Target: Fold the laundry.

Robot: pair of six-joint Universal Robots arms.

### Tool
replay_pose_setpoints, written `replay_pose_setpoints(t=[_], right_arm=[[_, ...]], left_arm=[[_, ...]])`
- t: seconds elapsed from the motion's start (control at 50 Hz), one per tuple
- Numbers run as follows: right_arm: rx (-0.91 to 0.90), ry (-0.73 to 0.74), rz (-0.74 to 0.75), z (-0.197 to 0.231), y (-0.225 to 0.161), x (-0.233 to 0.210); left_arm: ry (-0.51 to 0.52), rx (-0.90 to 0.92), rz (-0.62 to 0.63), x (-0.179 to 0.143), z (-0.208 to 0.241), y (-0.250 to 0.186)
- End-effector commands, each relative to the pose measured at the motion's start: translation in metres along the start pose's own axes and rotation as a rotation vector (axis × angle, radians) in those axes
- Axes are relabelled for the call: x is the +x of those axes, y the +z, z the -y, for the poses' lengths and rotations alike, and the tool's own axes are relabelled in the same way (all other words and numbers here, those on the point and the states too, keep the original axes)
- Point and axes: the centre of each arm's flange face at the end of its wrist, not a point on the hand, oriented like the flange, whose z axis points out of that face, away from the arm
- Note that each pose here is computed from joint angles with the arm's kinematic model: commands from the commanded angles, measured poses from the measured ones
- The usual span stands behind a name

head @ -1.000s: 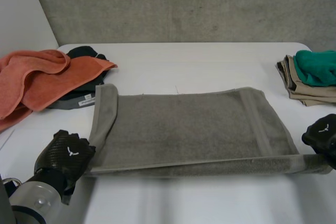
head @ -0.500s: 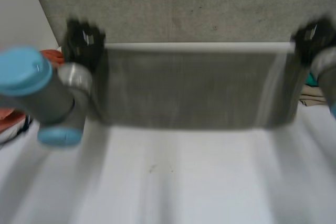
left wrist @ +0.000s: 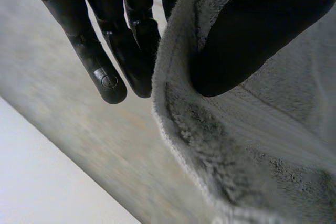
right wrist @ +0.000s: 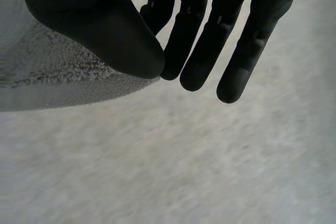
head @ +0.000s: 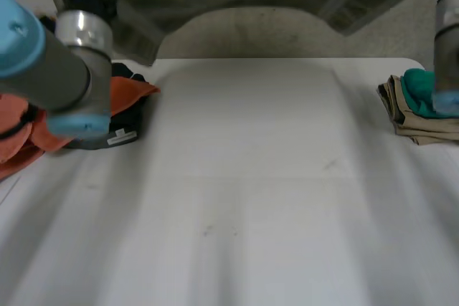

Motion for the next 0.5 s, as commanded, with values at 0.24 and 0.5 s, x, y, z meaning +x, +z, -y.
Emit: replay_pose_setpoints(t=[0.24,0.5], right_arm=[[-0.495,-0.012,0.554,-0.1,-0.139,-0.097],[-0.755,-0.215,0.878,-0.074,-0.227,-0.007]], left_arm=[[-0.017,-0.319,-0.369,0.095,-0.097,-0.141],[0.073,-0.495,-0.597,0.036,-0.049,-0.252]])
